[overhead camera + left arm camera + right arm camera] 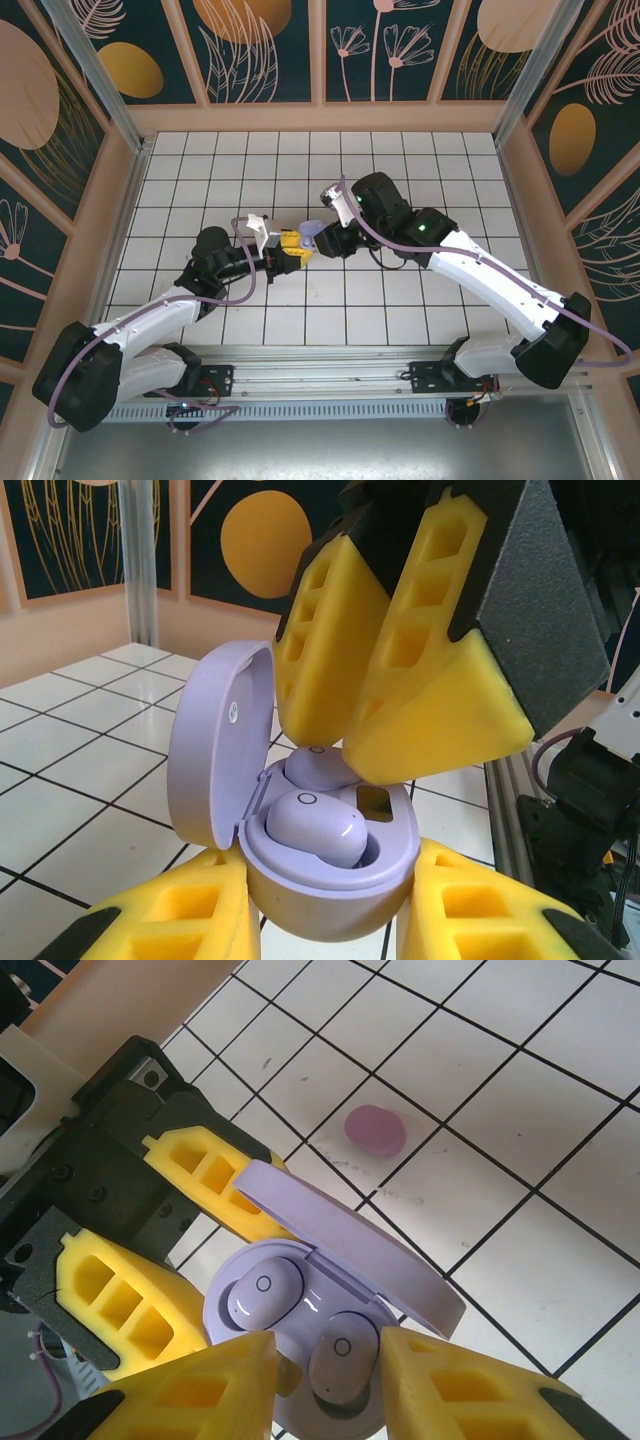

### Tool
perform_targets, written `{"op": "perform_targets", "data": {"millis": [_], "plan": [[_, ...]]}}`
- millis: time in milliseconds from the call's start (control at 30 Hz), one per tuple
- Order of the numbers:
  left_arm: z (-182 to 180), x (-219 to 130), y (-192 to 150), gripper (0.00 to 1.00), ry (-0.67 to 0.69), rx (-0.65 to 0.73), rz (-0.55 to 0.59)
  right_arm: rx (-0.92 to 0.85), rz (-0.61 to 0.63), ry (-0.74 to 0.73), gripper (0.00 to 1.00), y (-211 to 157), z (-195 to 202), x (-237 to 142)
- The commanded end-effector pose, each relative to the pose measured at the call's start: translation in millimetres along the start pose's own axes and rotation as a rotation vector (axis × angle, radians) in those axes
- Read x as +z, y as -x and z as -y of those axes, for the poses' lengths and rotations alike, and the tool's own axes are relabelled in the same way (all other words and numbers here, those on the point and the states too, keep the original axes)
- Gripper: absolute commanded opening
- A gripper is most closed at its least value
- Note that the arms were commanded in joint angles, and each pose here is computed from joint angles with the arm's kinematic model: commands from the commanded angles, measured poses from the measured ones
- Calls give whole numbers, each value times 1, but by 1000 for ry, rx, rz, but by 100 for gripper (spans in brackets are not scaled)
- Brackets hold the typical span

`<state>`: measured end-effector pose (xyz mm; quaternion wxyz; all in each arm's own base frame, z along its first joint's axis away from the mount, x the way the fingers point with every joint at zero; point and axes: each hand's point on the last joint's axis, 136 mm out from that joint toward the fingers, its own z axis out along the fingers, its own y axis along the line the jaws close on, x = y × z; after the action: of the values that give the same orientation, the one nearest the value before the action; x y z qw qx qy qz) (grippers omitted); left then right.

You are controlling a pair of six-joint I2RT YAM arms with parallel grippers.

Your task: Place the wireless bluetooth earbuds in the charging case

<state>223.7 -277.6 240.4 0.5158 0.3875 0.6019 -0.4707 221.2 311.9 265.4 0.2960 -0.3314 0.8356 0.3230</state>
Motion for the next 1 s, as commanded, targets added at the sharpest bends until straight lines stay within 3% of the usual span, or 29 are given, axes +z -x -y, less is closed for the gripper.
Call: {"op": "perform_targets", "data": {"millis": [0,367,567,967], "plan": [[7,2,22,12,-36,53,59,10,40,-29,33,15,2,-12],[8,1,23,12,-39,56,70,31,185,13,29,45,-10,-54],[6,8,33,12,-64,66,91,139,245,7,29,54,14,-63],[3,18,31,12,-96,77,67,263,188,111,28,58,36,-33]]}}
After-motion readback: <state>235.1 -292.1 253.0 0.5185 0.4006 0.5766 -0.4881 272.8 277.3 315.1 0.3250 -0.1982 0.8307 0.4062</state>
